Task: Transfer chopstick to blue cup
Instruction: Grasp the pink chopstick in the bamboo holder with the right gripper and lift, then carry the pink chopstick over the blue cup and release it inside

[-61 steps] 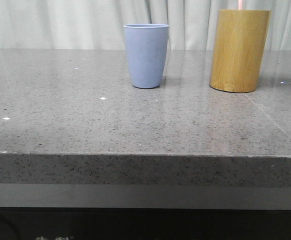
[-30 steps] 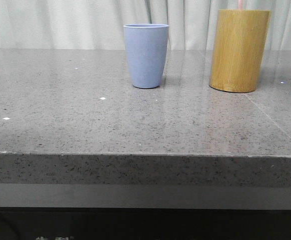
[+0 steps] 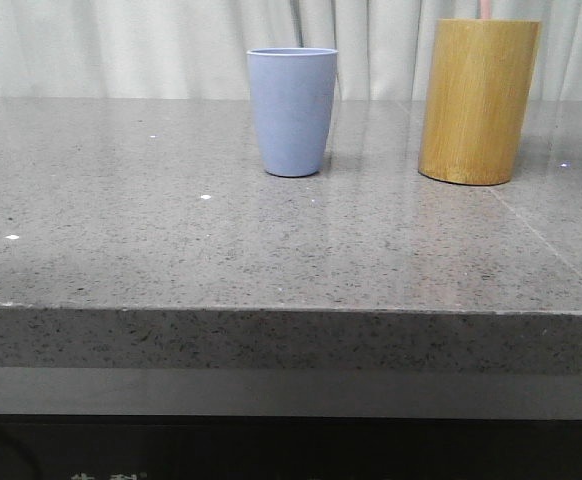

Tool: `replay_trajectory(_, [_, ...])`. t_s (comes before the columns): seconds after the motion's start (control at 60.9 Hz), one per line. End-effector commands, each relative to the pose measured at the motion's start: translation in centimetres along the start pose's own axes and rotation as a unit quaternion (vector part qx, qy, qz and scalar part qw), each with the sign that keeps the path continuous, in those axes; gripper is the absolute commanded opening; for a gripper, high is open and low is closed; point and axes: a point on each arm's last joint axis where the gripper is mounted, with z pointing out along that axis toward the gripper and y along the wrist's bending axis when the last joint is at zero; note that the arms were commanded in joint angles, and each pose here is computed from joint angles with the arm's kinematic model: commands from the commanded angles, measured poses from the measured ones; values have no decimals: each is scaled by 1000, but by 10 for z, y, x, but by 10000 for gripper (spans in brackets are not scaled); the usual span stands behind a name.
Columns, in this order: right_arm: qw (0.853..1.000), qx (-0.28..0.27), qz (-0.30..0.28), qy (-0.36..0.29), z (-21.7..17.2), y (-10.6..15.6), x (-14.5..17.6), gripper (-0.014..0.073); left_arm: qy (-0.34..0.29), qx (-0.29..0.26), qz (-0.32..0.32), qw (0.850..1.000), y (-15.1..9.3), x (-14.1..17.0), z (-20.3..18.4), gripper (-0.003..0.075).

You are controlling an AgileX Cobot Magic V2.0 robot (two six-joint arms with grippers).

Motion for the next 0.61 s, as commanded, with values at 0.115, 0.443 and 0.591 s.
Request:
replay_trajectory(0.115, [989,-14,-23,-142,-77,22,-50,-70,-55,1,-4,998,0,-14,-7,389])
replay_trajectory(0.443, [954,-52,-45,-292,-152,65,-68,-70,-55,1,-4,998,0,-14,-7,389])
replay_trajectory(0.591, [940,-89,-39,-327,-141,92,-56,-70,-55,1,-4,998,0,-14,-7,389])
